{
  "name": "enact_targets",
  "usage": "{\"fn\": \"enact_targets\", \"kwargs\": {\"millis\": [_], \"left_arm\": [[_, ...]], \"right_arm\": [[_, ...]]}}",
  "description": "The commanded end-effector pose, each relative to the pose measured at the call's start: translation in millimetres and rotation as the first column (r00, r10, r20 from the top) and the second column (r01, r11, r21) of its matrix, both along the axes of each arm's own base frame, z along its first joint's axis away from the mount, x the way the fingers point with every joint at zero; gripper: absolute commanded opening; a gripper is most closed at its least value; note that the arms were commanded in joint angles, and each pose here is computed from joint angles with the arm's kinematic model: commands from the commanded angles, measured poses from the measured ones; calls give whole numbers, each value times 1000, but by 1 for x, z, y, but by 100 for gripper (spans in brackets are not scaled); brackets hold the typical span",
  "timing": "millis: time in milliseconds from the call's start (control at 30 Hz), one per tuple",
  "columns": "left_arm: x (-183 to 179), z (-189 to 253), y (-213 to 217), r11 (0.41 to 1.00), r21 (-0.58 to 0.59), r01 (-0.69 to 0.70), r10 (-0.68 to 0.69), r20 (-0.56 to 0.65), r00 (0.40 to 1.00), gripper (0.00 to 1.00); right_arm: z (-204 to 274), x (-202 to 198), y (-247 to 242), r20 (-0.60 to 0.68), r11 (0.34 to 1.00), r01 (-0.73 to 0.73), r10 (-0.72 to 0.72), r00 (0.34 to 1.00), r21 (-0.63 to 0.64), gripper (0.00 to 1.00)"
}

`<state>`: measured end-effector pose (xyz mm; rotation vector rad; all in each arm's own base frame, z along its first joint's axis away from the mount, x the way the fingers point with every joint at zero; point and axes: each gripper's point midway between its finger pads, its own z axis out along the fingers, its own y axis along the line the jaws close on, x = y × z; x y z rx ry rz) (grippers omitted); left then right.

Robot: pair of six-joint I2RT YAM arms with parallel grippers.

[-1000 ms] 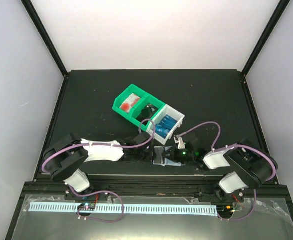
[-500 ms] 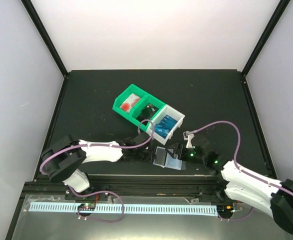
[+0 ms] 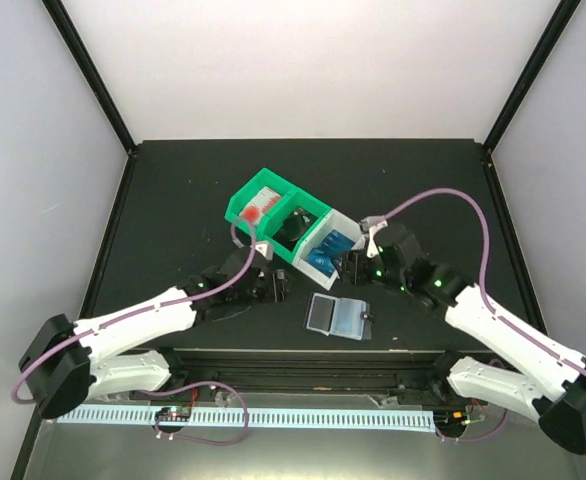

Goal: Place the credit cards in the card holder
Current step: Insert the credit card into the card holder, then pick up the credit card from the storage box.

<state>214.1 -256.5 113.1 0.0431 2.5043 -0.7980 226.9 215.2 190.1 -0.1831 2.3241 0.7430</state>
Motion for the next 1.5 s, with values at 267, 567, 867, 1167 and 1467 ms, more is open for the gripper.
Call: {"fn": "enact_targets", "kwargs": {"millis": [267, 567, 867, 1167, 1467], "left_arm": [[18, 4, 50, 991, -99, -87, 83, -51, 995, 74], [31, -13, 56, 977, -165, -135, 111, -150, 982, 74], [32, 6, 59, 973, -165, -161, 134, -160, 978, 72], [50, 45, 68, 965, -183, -189, 192, -1, 981, 71], [61, 38, 59, 973, -154, -174, 169, -43, 985, 71]], "right_arm": [[-32, 61, 51, -106, 870, -326, 309, 945, -370, 74], [-91, 83, 39, -298, 791, -413, 303, 905, -451, 71], [-135, 101, 29, -394, 740, -396, 192, 899, -543, 70], [-144, 107, 22, -371, 721, -365, 160, 915, -589, 70], [-167, 92, 34, -449, 740, -432, 197, 872, -516, 49]]}}
